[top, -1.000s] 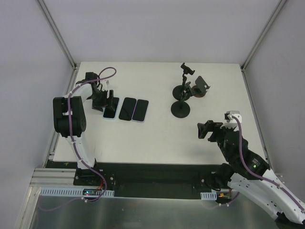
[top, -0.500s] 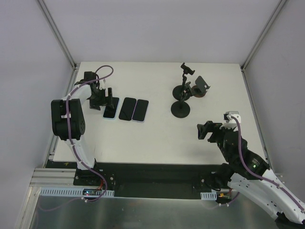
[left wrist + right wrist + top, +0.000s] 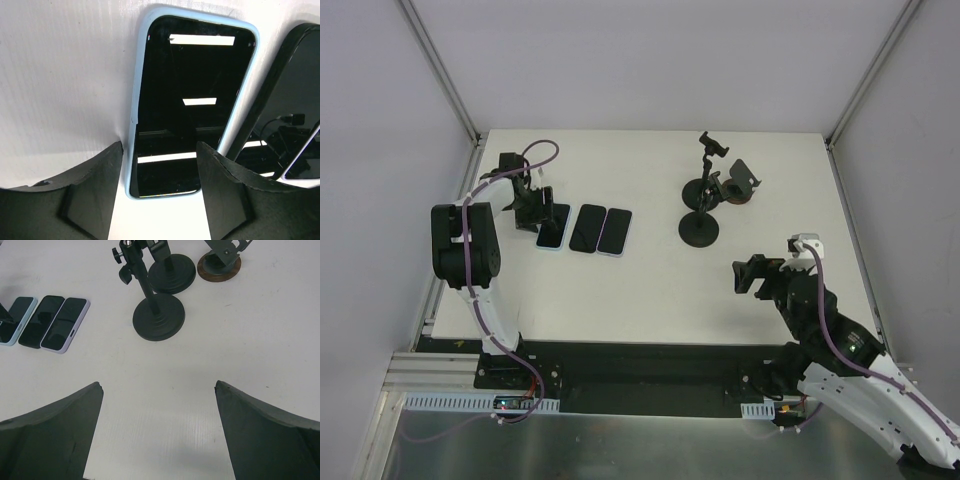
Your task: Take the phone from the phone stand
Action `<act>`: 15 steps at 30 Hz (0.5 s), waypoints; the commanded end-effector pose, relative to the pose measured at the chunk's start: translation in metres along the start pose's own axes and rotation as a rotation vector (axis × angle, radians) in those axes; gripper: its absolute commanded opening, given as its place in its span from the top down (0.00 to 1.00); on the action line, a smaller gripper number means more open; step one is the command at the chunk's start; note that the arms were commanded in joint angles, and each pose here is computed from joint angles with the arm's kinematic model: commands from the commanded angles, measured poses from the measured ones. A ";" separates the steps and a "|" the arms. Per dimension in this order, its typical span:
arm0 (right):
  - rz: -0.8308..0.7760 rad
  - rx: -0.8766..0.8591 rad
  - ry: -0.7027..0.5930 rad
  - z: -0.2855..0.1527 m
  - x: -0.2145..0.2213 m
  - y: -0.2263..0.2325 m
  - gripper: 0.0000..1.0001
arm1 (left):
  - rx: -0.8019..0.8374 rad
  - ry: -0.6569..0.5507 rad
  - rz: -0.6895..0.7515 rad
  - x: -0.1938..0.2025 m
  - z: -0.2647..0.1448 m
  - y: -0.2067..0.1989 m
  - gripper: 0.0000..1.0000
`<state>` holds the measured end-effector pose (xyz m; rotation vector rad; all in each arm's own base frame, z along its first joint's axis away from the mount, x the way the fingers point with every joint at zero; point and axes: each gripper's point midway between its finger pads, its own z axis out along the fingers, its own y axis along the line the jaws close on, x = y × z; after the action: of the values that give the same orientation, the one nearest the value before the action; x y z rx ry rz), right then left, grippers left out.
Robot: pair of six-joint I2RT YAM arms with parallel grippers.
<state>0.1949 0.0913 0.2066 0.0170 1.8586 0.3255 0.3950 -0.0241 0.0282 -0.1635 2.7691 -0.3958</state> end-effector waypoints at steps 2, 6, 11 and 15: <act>0.019 -0.014 -0.004 0.003 -0.003 0.006 0.03 | 0.034 0.029 0.031 0.005 0.012 -0.009 0.43; 0.024 -0.016 -0.003 0.003 -0.003 0.007 0.03 | 0.047 0.037 0.067 0.007 0.014 -0.021 0.46; 0.024 -0.019 -0.004 0.002 -0.003 0.007 0.03 | 0.054 0.056 0.120 0.014 0.020 -0.041 0.52; 0.023 -0.022 -0.007 0.002 -0.004 0.007 0.03 | 0.050 0.061 0.148 0.017 0.023 -0.051 0.52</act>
<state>0.1952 0.0944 0.2035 0.0071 1.8738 0.3279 0.3971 -0.0599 0.0265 -0.0074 2.7661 -0.4074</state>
